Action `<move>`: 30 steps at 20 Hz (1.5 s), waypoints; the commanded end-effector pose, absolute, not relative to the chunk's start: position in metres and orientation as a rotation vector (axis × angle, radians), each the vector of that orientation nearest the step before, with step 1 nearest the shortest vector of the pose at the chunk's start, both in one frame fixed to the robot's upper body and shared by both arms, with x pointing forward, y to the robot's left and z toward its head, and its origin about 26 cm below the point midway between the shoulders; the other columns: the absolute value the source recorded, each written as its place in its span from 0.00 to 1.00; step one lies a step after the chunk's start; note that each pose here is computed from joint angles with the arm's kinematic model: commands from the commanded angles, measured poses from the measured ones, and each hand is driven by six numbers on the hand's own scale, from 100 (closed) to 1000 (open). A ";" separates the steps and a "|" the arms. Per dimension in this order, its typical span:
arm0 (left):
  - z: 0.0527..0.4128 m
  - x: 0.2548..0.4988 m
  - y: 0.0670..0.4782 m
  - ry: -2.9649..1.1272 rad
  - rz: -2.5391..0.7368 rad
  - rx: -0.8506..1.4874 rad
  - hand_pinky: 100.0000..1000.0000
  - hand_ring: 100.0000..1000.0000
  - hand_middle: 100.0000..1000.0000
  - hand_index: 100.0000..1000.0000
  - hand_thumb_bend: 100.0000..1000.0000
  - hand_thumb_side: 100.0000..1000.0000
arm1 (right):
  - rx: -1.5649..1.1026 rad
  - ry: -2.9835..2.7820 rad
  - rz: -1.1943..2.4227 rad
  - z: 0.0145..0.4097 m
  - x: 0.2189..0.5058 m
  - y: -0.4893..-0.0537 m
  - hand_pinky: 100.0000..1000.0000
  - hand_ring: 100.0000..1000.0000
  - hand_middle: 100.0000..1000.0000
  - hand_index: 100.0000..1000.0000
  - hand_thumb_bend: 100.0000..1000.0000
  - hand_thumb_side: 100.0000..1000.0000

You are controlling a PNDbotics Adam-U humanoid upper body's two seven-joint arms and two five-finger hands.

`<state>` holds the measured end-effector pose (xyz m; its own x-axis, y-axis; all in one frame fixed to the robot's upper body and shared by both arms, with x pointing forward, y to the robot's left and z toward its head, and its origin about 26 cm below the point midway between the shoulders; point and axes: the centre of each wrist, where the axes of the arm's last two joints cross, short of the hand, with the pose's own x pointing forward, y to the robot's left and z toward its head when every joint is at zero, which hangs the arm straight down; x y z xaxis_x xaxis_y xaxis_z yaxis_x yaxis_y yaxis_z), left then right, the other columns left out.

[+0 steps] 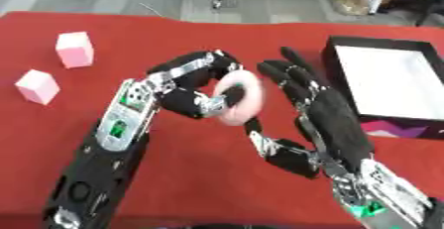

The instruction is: Pick up the objects with one hand, pass them to the other hand, and then place them into the box on the other side of the table.

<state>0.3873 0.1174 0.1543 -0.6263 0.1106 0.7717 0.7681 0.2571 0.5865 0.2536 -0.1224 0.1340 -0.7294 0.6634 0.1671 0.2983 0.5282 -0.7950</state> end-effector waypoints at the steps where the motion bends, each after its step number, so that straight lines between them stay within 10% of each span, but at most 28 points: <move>1: 0.169 0.383 0.105 -1.965 -1.448 -0.841 0.63 0.36 0.33 0.49 0.00 0.37 | -0.792 -2.349 1.101 0.143 0.253 -0.123 0.76 0.98 0.80 0.89 0.29 0.22; 10: 0.172 0.377 0.092 -1.936 -1.463 -0.916 0.64 0.37 0.34 0.49 0.00 0.37 | -0.810 -2.353 1.078 0.144 0.253 -0.123 0.68 0.88 0.63 0.65 0.00 0.07; 17: 0.170 0.374 0.090 -1.924 -1.482 -0.923 0.66 0.41 0.39 0.55 0.00 0.42 | -0.877 -2.390 0.880 0.145 0.254 -0.122 0.60 0.78 0.43 0.27 0.00 0.00; 30: 0.152 0.381 0.107 -1.879 -1.421 -0.837 0.68 0.52 0.51 0.69 0.00 0.79 | -0.915 -2.460 0.605 0.145 0.255 -0.125 0.55 0.73 0.38 0.11 0.00 0.00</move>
